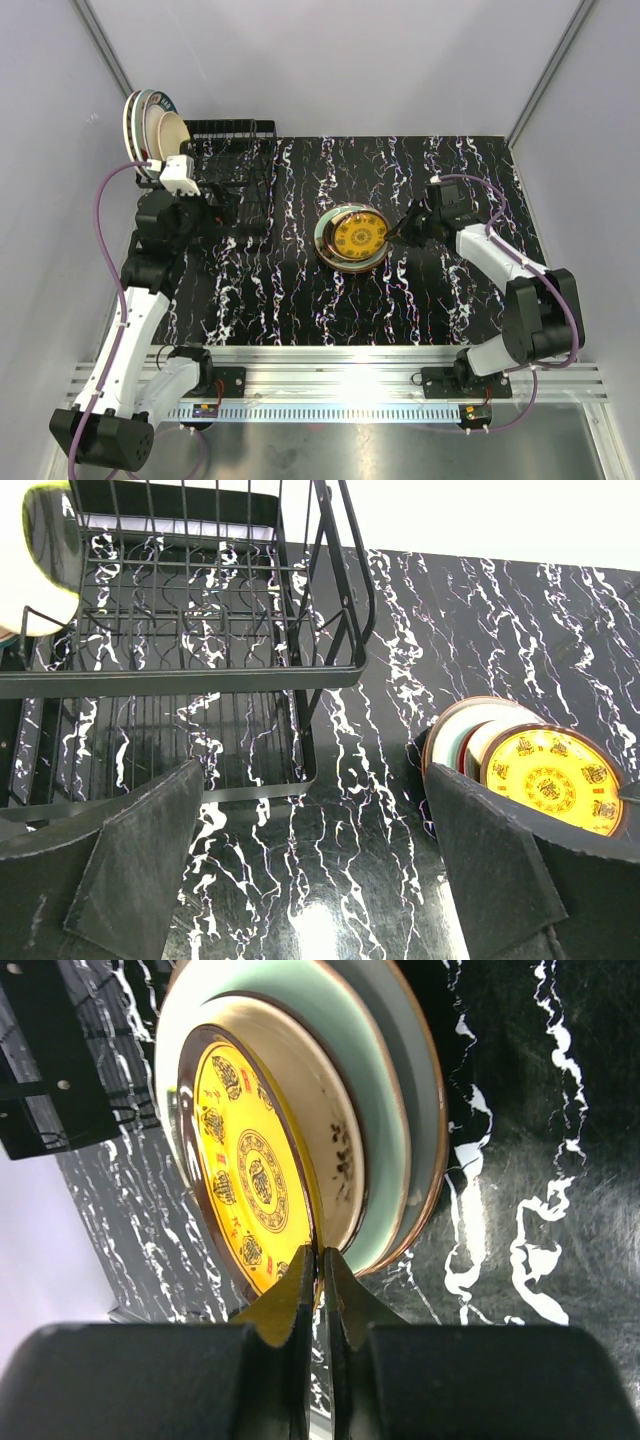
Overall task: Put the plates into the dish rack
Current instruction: Grab a plate with the right arm
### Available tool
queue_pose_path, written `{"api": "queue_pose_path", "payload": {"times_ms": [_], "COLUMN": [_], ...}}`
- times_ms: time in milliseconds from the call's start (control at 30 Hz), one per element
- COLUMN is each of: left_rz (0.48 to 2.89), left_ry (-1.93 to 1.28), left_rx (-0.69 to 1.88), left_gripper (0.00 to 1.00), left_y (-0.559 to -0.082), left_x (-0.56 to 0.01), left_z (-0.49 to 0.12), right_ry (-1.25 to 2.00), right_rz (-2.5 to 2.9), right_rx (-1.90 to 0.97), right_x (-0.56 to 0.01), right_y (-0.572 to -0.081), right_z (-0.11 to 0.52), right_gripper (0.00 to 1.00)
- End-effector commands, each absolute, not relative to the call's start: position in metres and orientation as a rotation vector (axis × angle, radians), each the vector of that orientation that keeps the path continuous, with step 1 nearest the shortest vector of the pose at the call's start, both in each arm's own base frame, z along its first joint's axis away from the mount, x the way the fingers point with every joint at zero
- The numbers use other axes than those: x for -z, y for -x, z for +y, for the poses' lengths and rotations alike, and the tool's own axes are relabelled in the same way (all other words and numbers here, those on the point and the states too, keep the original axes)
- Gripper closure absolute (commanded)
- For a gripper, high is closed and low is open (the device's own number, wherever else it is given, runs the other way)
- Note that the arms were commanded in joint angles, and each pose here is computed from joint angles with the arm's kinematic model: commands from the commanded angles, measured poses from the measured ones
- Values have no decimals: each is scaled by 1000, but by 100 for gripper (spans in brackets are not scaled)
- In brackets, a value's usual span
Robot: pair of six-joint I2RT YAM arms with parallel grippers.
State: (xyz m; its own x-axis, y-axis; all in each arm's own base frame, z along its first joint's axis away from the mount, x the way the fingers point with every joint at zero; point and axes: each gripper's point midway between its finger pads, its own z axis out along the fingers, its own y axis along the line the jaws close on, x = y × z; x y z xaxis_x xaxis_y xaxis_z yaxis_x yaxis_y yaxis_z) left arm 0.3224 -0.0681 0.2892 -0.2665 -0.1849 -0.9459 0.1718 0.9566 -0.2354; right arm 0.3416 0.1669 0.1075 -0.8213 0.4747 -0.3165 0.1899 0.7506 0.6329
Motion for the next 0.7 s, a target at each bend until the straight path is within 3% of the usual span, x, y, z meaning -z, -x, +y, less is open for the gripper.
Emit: {"api": "queue_pose_path", "payload": {"times_ms": [0, 367, 667], "left_rz": [1746, 1875, 2050], "left_ry": [-12, -59, 69], "left_rx": [410, 865, 1076], "left_gripper": [4, 1, 9], "left_y": [-323, -307, -286], "left_x": [-312, -277, -210], "left_z": [-79, -151, -194], "right_ry": [-499, -583, -509], "right_rz": [2403, 2282, 2195], "right_rx": [-878, -1162, -1298], "right_x": [-140, -154, -166], "right_y": [-346, -313, -299], "right_z": [169, 187, 196], "right_gripper": [100, 100, 100]}}
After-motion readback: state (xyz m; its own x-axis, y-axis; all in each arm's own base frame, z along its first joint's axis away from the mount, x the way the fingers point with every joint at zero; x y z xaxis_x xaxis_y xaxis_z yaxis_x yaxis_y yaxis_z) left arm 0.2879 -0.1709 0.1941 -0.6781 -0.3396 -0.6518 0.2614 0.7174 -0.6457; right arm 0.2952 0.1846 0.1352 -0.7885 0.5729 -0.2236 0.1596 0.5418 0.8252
